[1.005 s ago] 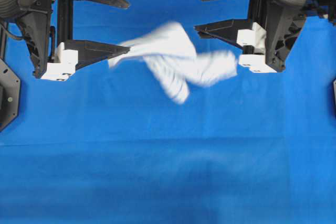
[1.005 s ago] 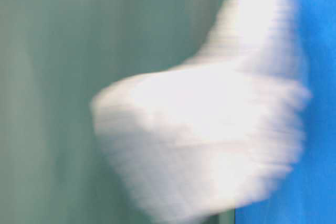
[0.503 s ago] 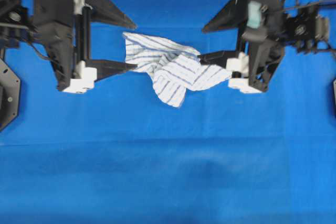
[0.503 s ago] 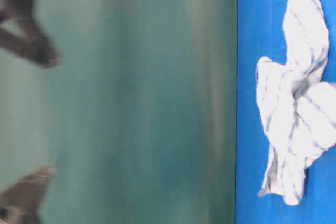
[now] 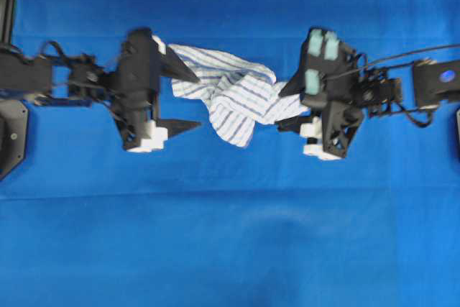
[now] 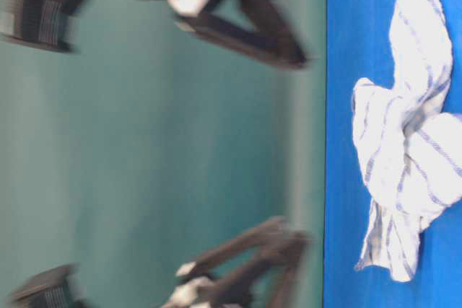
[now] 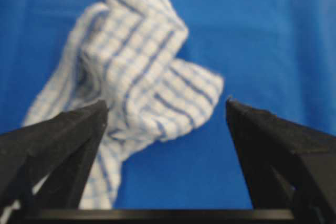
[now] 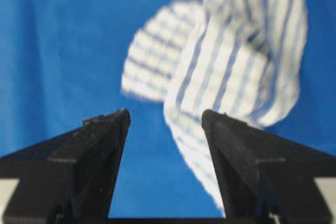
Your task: Lift the towel with both arms.
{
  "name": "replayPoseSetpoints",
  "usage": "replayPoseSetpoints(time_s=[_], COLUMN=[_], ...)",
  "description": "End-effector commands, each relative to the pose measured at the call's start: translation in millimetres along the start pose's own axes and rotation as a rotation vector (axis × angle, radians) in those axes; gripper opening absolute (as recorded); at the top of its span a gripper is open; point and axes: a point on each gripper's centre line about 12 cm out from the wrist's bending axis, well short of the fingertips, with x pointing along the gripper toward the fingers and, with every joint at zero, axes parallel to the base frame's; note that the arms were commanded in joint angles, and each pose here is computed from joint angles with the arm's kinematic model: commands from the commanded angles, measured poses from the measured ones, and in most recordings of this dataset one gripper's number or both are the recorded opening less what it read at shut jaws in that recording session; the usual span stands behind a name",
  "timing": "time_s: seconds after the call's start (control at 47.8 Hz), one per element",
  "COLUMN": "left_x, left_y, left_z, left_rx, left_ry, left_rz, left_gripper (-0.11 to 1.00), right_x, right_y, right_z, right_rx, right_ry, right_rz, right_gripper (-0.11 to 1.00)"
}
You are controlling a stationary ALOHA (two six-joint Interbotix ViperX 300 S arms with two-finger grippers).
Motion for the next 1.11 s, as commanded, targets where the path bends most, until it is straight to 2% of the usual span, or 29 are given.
replayPoseSetpoints(time_s=[0.0,0.168,0.377,0.628,0.733,0.796,0.859,0.921,1.026,1.089], left_x=[16,47,75,84,84,84,84,84,84,84], left_y=[-2,-3,-4,-4,1,5,8,9,10,9], left_z=[-9,-32,-53,-59,-58,-58,-58,-58,-58,-58], left_rx=[-0.002,-0.001,-0.001,-0.003,-0.018,-0.040,-0.055,-0.061,-0.061,-0.061], left_ry=[0.003,0.046,0.084,0.089,0.087,0.086,0.086,0.084,0.084,0.084], left_rz=[-0.002,-0.003,-0.002,0.000,0.012,0.023,0.029,0.033,0.034,0.033], left_gripper=[0.89,0.89,0.89,0.87,0.82,0.72,0.56,0.36,0.10,0.03], right_x=[13,42,64,76,76,76,76,76,76,76], right_y=[-3,-17,-28,-30,-30,-30,-29,-30,-30,-30], right_z=[-5,-29,-42,-53,-53,-52,-52,-52,-53,-53], right_rx=[0.009,0.034,0.051,0.053,0.051,0.051,0.053,0.051,0.050,0.051], right_ry=[0.009,0.074,0.082,0.115,0.113,0.110,0.110,0.112,0.113,0.112], right_rz=[0.000,-0.022,-0.026,-0.027,-0.026,-0.026,-0.026,-0.026,-0.027,-0.026], right_gripper=[0.62,0.62,0.62,0.62,0.61,0.58,0.53,0.40,0.11,0.07])
